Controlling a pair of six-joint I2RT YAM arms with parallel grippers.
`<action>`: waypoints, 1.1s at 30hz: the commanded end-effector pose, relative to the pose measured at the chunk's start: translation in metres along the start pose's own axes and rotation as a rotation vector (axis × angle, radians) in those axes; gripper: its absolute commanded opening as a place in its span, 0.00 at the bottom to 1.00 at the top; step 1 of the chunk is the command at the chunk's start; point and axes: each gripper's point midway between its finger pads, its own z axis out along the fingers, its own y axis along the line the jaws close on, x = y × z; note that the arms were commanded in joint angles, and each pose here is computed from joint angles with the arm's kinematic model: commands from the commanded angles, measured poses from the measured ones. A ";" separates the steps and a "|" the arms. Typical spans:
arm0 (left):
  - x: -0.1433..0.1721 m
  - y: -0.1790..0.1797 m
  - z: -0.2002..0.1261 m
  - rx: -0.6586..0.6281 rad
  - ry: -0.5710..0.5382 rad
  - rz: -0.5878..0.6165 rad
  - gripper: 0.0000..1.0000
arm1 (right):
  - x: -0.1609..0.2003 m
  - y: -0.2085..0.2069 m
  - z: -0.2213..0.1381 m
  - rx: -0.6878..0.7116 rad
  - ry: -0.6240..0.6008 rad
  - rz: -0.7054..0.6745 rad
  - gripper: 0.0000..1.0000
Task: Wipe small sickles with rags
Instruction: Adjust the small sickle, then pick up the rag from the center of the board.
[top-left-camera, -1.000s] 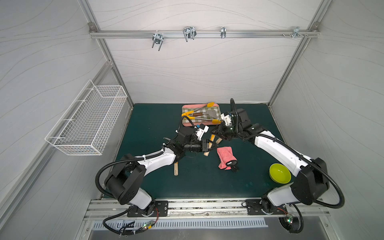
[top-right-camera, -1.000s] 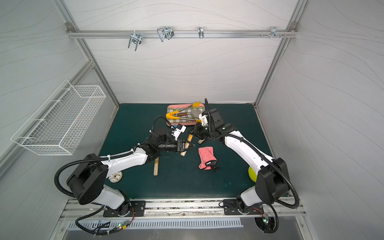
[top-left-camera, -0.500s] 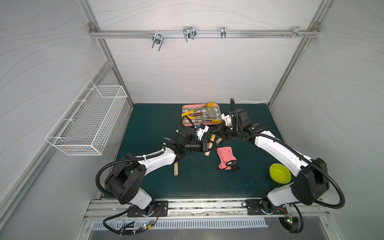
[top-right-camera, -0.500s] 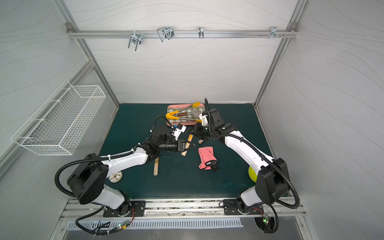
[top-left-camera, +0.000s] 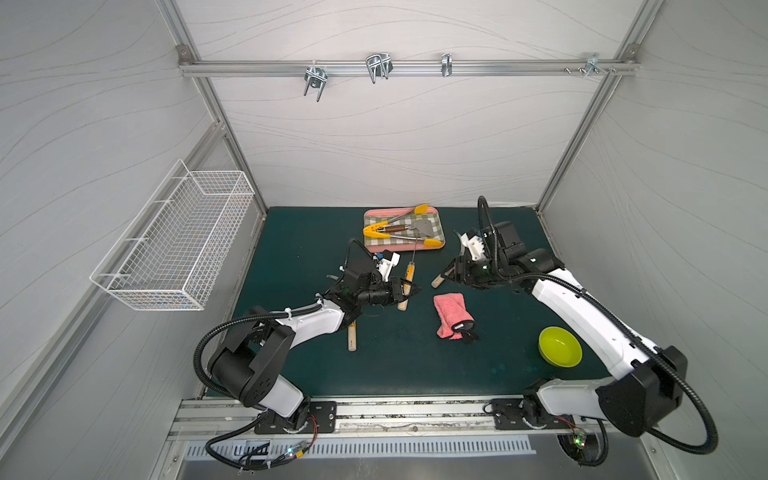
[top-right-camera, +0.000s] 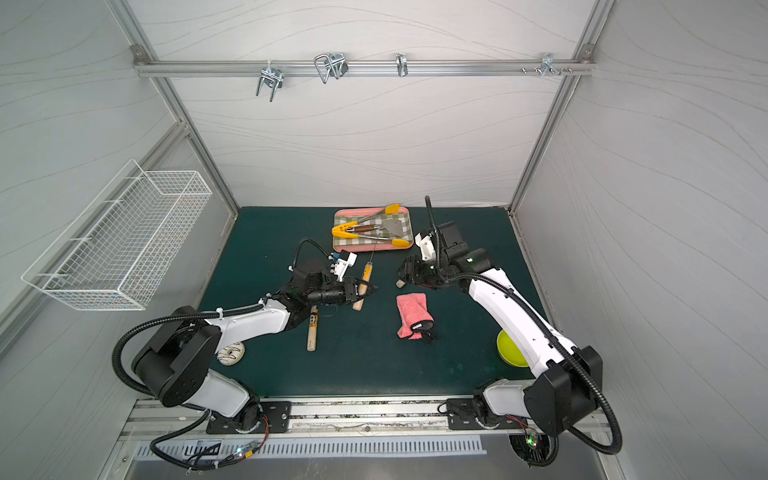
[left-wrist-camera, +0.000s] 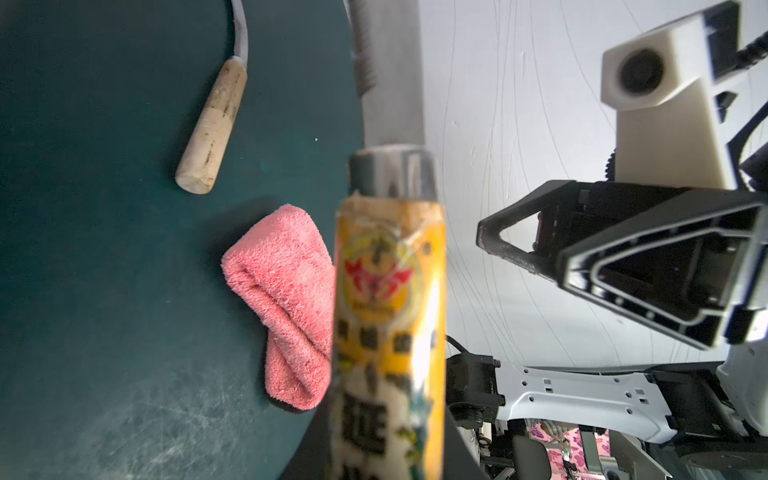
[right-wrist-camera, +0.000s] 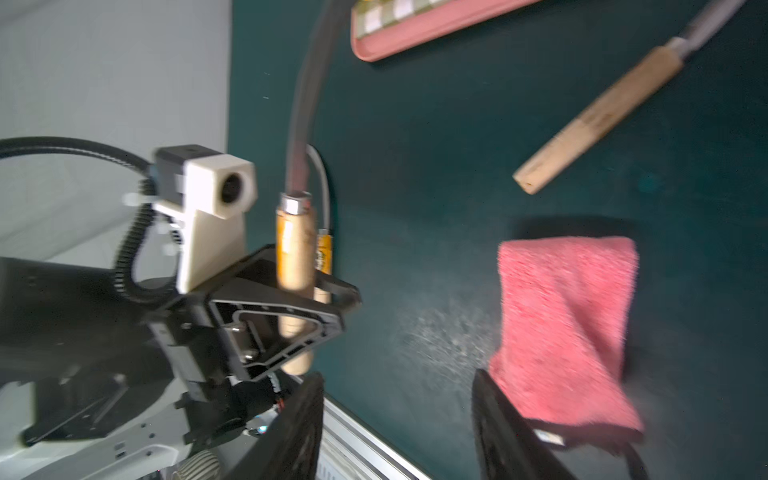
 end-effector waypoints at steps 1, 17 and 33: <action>-0.011 -0.030 -0.005 0.100 -0.038 0.060 0.00 | 0.031 -0.038 0.010 0.176 0.157 -0.057 0.57; -0.001 -0.026 -0.015 0.066 -0.033 0.069 0.00 | 0.050 -0.105 0.056 0.396 0.293 -0.038 0.59; 0.000 -0.030 -0.020 0.072 -0.042 0.082 0.00 | 0.090 -0.133 0.106 0.378 0.471 0.028 0.66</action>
